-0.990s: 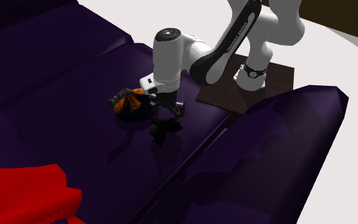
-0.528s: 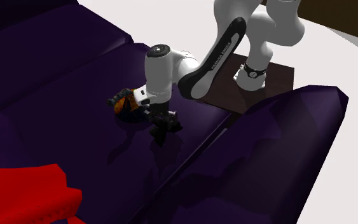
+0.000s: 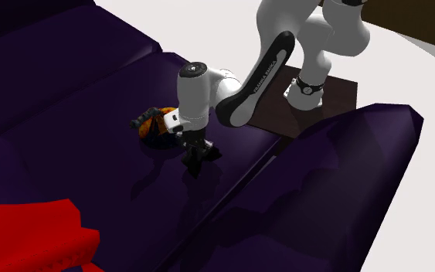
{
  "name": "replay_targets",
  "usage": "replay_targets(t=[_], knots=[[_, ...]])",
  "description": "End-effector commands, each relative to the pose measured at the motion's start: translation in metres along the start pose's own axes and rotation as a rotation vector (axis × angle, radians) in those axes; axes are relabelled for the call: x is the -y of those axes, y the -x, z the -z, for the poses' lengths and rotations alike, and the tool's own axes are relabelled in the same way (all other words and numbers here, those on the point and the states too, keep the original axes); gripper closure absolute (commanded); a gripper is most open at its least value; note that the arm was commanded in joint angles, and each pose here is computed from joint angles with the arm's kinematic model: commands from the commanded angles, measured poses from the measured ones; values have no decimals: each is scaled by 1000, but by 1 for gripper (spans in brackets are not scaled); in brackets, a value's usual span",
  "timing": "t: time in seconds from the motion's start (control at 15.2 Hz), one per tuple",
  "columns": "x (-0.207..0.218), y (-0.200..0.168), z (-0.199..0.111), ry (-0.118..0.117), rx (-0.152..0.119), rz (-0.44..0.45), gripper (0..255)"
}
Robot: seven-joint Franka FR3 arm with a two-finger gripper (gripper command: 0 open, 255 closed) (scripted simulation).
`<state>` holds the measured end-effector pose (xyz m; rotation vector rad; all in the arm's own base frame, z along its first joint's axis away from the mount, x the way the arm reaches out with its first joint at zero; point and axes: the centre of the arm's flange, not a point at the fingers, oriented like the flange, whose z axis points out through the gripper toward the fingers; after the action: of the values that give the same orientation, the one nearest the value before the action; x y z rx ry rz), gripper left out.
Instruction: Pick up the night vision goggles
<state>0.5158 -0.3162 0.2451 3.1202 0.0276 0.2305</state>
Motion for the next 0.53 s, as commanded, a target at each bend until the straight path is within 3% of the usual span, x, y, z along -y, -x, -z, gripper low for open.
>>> replay_targets(t=[0.0,0.46], knots=[[0,0,0,0,0,0,255],[0,-1,5,0,0,0,255]])
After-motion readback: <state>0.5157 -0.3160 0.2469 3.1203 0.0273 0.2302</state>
